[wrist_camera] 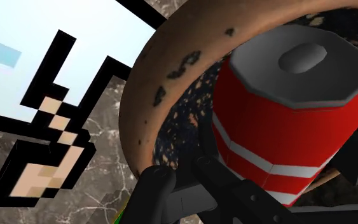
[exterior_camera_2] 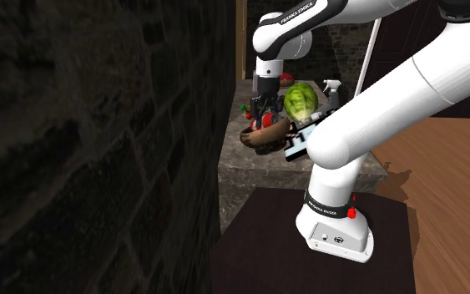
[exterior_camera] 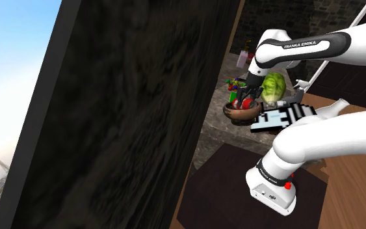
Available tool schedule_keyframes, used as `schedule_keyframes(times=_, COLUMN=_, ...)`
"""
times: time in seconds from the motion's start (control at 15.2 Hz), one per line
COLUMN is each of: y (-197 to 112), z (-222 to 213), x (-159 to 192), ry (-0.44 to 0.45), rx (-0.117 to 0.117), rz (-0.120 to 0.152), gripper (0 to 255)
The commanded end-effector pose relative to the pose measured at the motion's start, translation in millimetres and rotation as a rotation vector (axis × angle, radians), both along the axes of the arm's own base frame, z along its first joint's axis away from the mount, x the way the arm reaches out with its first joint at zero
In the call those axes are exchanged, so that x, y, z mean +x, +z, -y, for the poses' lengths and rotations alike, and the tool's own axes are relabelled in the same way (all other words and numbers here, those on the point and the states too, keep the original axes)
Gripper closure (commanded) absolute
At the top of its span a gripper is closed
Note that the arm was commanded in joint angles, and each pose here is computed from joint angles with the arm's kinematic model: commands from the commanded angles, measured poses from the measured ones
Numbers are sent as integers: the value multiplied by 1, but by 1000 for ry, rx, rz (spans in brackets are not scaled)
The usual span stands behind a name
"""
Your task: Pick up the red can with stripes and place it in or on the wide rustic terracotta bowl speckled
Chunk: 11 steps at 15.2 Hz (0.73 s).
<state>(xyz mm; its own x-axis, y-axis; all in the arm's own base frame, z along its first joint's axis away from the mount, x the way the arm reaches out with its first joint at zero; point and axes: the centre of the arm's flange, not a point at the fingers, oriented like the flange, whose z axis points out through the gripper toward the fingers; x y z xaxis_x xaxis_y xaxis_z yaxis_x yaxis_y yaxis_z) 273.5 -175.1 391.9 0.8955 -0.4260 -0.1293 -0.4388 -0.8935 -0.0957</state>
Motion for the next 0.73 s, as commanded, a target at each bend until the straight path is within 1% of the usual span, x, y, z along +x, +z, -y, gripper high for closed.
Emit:
schedule_keyframes(times=0.0, y=12, z=0, x=0, ry=0, rx=0, rz=1, gripper=255)
schedule_keyframes(times=0.66, y=64, z=0, x=0, ry=0, rx=0, rz=1, gripper=255)
